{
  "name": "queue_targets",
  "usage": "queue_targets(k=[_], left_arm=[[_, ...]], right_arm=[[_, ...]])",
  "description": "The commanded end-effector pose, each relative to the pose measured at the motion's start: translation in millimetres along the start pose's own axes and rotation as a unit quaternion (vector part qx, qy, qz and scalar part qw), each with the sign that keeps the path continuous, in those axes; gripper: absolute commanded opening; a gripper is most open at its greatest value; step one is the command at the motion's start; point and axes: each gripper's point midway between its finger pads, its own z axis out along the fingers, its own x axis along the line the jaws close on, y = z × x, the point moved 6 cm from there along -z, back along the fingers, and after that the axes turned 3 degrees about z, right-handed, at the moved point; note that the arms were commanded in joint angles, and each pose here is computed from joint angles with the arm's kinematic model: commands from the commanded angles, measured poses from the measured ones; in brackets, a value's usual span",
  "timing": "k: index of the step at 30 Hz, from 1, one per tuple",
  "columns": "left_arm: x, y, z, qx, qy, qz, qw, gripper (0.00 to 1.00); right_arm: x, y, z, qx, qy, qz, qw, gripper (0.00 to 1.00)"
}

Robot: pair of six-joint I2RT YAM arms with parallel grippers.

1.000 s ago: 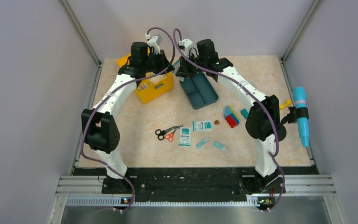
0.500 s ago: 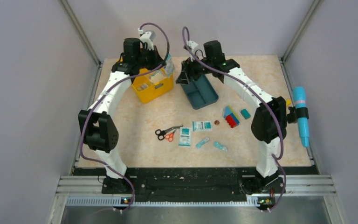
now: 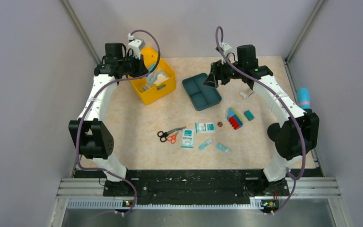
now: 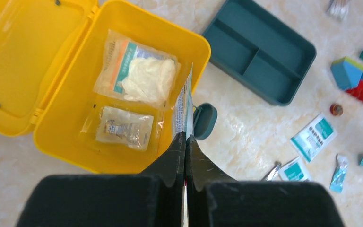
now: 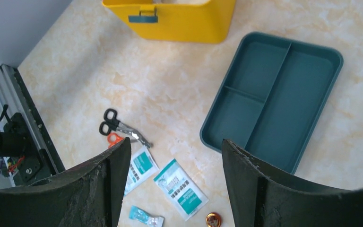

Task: Organize the medicine kit

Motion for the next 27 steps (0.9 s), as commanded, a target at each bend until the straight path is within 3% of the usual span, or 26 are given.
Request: queue_targets(k=[1, 13, 16, 18, 22, 27], left_arm=[[1.0, -18.2, 9.2, 0.027, -0.025, 0.053, 0.998, 0.0], [51.7, -60.8, 52.7, 0.096, 0.005, 0.05, 0.994, 0.02], [90.3, -76.1, 60.0, 0.126, 0.046, 0.044, 0.99, 0.3], [112.2, -67.0, 60.3, 0.133, 0.099, 0.05, 0.985, 0.4], [129.5, -21.8, 42.9, 0.061, 0.145, 0.049, 0.986, 0.44], [114.1, 14.3, 21.4, -0.032, 0.146, 0.044, 0.988, 0.44]], right_arm=[[5.0, -4.4, -14.6, 0.002, -0.023, -0.034, 0.999, 0.69], [-4.9, -40.9, -41.9, 0.044, -0.082, -0.024, 0.995, 0.69], [-7.9, -48.3, -43.0, 0.051, -0.09, -0.023, 0.994, 0.69], [-10.3, -49.0, -44.9, 0.053, -0.095, -0.023, 0.994, 0.69], [-12.9, -52.3, -49.2, 0.061, -0.106, -0.036, 0.992, 0.69], [-15.4, -61.2, -47.5, 0.07, -0.108, -0.035, 0.991, 0.7]])
